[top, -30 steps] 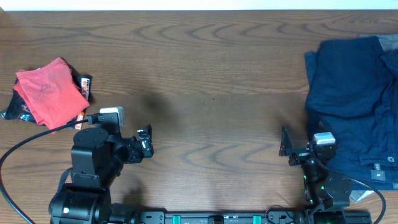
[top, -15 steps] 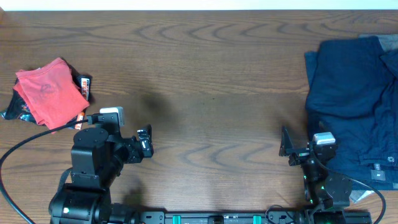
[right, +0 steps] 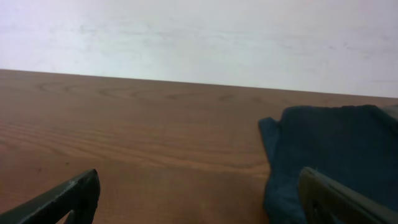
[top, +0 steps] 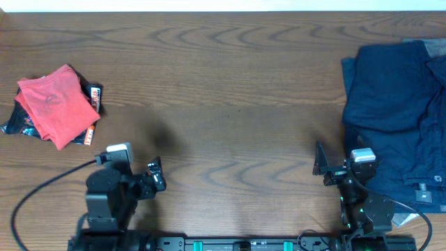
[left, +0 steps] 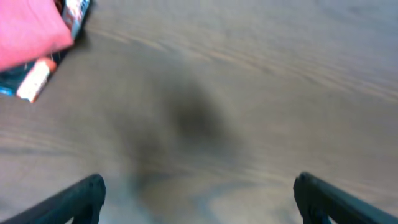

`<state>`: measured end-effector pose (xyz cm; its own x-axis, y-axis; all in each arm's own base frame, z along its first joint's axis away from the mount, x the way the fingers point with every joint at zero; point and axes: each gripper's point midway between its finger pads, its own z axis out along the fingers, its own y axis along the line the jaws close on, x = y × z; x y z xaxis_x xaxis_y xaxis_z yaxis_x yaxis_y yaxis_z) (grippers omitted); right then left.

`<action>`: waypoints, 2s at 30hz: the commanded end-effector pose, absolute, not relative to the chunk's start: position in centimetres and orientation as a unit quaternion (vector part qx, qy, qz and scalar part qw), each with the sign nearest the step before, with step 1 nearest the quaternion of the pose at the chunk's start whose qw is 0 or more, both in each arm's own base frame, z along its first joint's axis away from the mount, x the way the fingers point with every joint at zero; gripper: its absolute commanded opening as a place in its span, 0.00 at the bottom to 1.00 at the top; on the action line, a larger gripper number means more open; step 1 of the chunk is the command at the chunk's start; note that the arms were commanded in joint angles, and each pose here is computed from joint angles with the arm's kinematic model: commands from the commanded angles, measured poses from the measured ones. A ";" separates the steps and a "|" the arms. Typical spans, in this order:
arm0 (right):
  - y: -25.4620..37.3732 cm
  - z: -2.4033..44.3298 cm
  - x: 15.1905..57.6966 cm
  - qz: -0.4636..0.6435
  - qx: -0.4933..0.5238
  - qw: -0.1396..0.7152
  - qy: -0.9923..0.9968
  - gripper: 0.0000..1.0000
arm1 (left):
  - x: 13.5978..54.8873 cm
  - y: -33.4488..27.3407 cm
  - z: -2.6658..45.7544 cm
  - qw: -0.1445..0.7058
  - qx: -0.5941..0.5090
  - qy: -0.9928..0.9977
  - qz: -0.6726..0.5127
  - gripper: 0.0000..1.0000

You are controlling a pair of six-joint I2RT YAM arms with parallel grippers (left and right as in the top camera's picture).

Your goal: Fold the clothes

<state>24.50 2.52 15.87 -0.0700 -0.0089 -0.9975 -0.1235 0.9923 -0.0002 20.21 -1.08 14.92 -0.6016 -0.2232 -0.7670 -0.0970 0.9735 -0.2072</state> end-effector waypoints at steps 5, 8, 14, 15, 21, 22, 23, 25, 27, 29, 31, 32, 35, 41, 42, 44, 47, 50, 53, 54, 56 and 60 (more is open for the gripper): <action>2.6 15.8 24.5 0.039 -0.050 0.681 0.730 0.99 | 22.3 -0.1 12.9 0.540 -0.073 0.837 -0.051 0.98; 2.6 15.8 24.5 0.039 -0.050 0.681 0.730 0.99 | 23.2 0.0 13.3 0.586 -0.057 0.807 -0.045 0.98; 2.6 15.8 24.5 0.038 -0.050 0.681 0.730 0.99 | 24.4 0.0 15.3 0.661 -0.017 0.750 -0.018 0.98; 2.6 15.8 24.5 0.038 -0.050 0.681 0.730 0.99 | 24.4 0.0 15.3 0.667 -0.011 0.745 -0.013 0.98; 2.6 15.8 24.5 0.038 -0.050 0.681 0.730 0.99 | 24.4 0.0 13.8 0.653 0.004 0.757 0.001 0.98; 2.6 15.8 24.5 0.039 -0.050 0.681 0.730 0.99 | 24.4 0.0 13.8 0.653 0.012 0.758 0.008 0.98; 2.6 15.8 24.5 0.038 -0.050 0.681 0.730 0.99 | 24.4 0.0 13.8 0.653 0.017 0.757 0.012 0.98; 2.6 15.8 24.5 0.039 -0.050 0.681 0.730 0.99 | 24.4 0.1 13.8 0.652 0.017 0.758 0.015 0.98; 2.6 15.8 24.5 0.038 -0.050 0.681 0.730 0.99 | 24.4 0.0 13.8 0.652 0.017 0.758 0.013 0.98; 2.6 15.8 24.5 0.038 -0.050 0.681 0.730 0.99 | 24.4 -0.1 13.8 0.653 0.018 0.757 0.013 0.98; 2.6 15.8 24.5 0.038 -0.050 0.681 0.730 0.99 | 24.4 0.0 13.8 0.653 0.018 0.757 0.013 0.98; 2.6 15.8 24.5 0.038 -0.050 0.681 0.730 0.99 | 24.4 0.0 13.8 0.653 0.018 0.757 0.013 0.98; 2.6 15.8 24.5 0.039 -0.050 0.681 0.730 0.99 | 24.4 0.0 13.8 0.652 0.018 0.758 0.013 0.98; 2.6 15.8 24.5 0.038 -0.050 0.681 0.730 0.99 | 24.4 0.0 13.8 0.652 0.018 0.758 0.013 0.98; 2.6 15.8 24.5 0.039 -0.050 0.681 0.730 0.99 | 24.4 0.0 13.8 0.652 0.018 0.758 0.013 0.98; 2.6 15.8 24.5 0.038 -0.050 0.681 0.730 0.99 | 24.4 0.0 13.8 0.652 0.018 0.758 0.013 0.98; 2.6 15.8 24.5 0.038 -0.050 0.681 0.730 0.99 | 24.4 0.0 13.8 0.652 0.018 0.758 0.013 0.98; 2.6 15.8 24.5 0.039 -0.050 0.681 0.730 0.99 | 24.4 0.0 13.8 0.652 0.018 0.758 0.013 0.98; 2.6 15.8 24.5 0.039 -0.050 0.681 0.730 0.99 | 24.4 0.0 13.8 0.652 0.018 0.758 0.013 0.98; 2.6 15.8 24.5 0.038 -0.050 0.681 0.730 0.99 | 24.4 0.0 13.8 0.652 0.018 0.758 0.013 0.98; 2.6 15.8 24.5 0.038 -0.050 0.681 0.730 0.99 | 24.4 0.0 13.8 0.652 0.018 0.758 0.013 0.98; 2.6 15.8 24.5 0.038 -0.050 0.681 0.730 0.99 | 24.4 0.0 13.8 0.652 0.018 0.758 0.013 0.98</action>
